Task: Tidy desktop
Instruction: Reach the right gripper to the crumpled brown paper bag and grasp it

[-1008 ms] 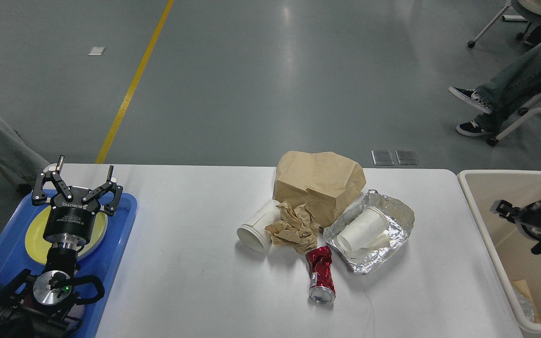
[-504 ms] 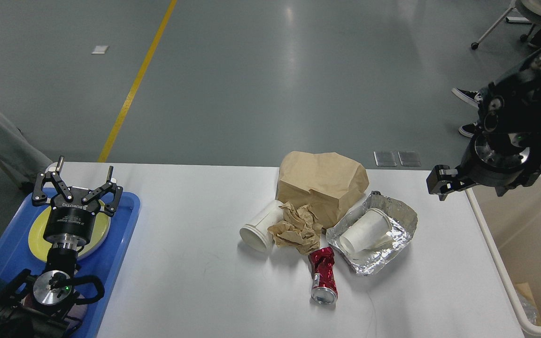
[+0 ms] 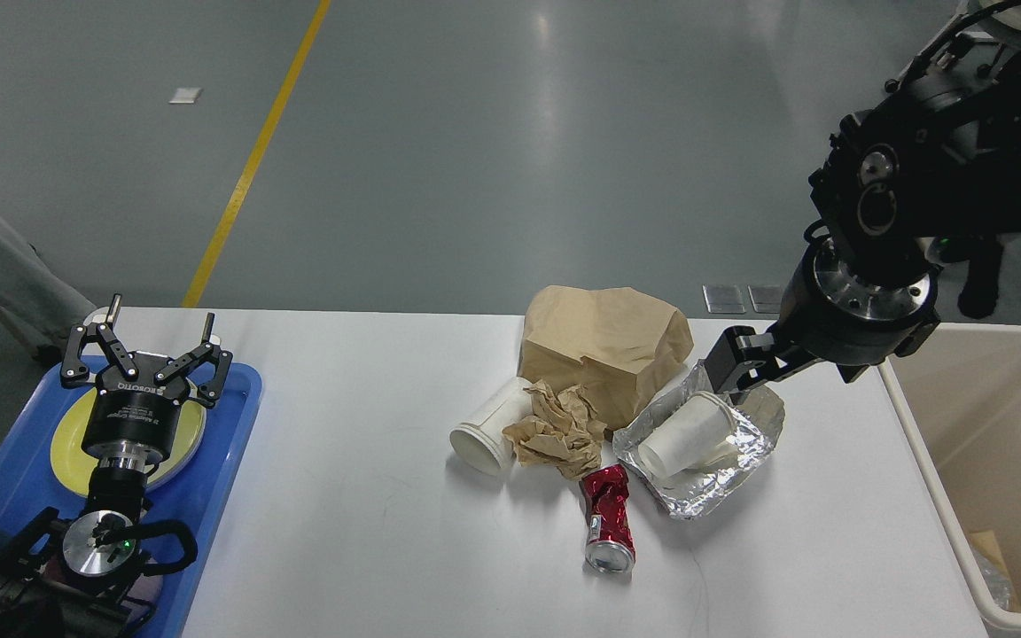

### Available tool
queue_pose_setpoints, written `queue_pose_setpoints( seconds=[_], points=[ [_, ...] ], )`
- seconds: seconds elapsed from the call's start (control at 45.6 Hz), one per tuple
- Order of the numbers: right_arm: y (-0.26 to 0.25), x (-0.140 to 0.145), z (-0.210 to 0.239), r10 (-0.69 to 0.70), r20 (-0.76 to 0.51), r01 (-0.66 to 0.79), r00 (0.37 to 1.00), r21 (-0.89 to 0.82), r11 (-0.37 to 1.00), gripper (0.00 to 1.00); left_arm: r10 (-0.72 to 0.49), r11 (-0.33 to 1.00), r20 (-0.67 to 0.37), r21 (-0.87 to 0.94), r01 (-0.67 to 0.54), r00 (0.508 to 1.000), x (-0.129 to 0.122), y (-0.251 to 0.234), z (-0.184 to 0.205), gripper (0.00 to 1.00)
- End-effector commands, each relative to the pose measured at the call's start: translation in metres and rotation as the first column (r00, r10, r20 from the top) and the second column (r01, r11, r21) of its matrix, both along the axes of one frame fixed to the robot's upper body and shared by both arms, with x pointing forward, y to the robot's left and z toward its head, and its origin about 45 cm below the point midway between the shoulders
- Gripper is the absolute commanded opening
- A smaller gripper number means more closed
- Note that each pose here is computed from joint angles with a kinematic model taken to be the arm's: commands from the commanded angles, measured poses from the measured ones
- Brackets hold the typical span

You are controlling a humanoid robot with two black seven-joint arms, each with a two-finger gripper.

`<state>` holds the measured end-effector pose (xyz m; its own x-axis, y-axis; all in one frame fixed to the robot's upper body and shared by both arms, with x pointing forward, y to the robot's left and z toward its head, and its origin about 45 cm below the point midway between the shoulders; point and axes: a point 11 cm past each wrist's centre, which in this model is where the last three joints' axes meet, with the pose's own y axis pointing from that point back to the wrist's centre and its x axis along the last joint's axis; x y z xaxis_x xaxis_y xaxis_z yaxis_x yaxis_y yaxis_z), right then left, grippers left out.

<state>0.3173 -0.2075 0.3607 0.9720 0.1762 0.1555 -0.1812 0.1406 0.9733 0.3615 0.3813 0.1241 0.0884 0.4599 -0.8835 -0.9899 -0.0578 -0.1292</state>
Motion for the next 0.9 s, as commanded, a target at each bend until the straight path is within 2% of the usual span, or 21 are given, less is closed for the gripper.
queue_pose_setpoints(
  seconds=[0.0, 0.175, 0.394, 0.526, 0.679, 0.877],
  points=[
    [0.0, 0.017, -0.015, -0.024, 0.079, 0.022, 0.997, 0.028, 0.999, 1.0, 0.0, 1.0, 0.002, -0.001, 0.0, 1.0, 0.0, 0.0, 0.0, 0.96],
    [0.01, 0.055, -0.054, -0.046, 0.186, 0.029, 0.981, 0.09, 0.996, 1.0, 0.0, 1.0, 0.002, -0.001, 0.0, 1.0, 0.0, 0.0, 0.0, 0.96],
    [0.038, 0.102, -0.111, 0.163, 0.273, -0.169, 0.948, -0.004, 0.986, 1.0, 0.0, 1.0, 0.002, -0.002, 0.0, 1.0, 0.0, 0.0, 0.0, 0.96],
    [0.044, 0.121, -0.167, 0.128, 0.305, -0.14, 0.944, 0.015, 0.99, 1.0, -0.001, 1.0, 0.004, -0.001, 0.001, 1.0, 0.0, 0.0, 0.001, 0.96],
    [0.04, 0.125, -0.214, 0.074, 0.346, -0.087, 0.935, 0.024, 0.996, 1.0, -0.001, 1.0, 0.004, -0.003, 0.001, 1.0, 0.0, -0.001, 0.001, 0.96],
    [0.049, 0.115, -0.254, 0.082, 0.399, -0.1, 0.913, 0.023, 0.995, 0.99, -0.002, 1.0, 0.003, -0.002, 0.002, 1.0, 0.0, -0.001, 0.0, 0.96]
  ],
)
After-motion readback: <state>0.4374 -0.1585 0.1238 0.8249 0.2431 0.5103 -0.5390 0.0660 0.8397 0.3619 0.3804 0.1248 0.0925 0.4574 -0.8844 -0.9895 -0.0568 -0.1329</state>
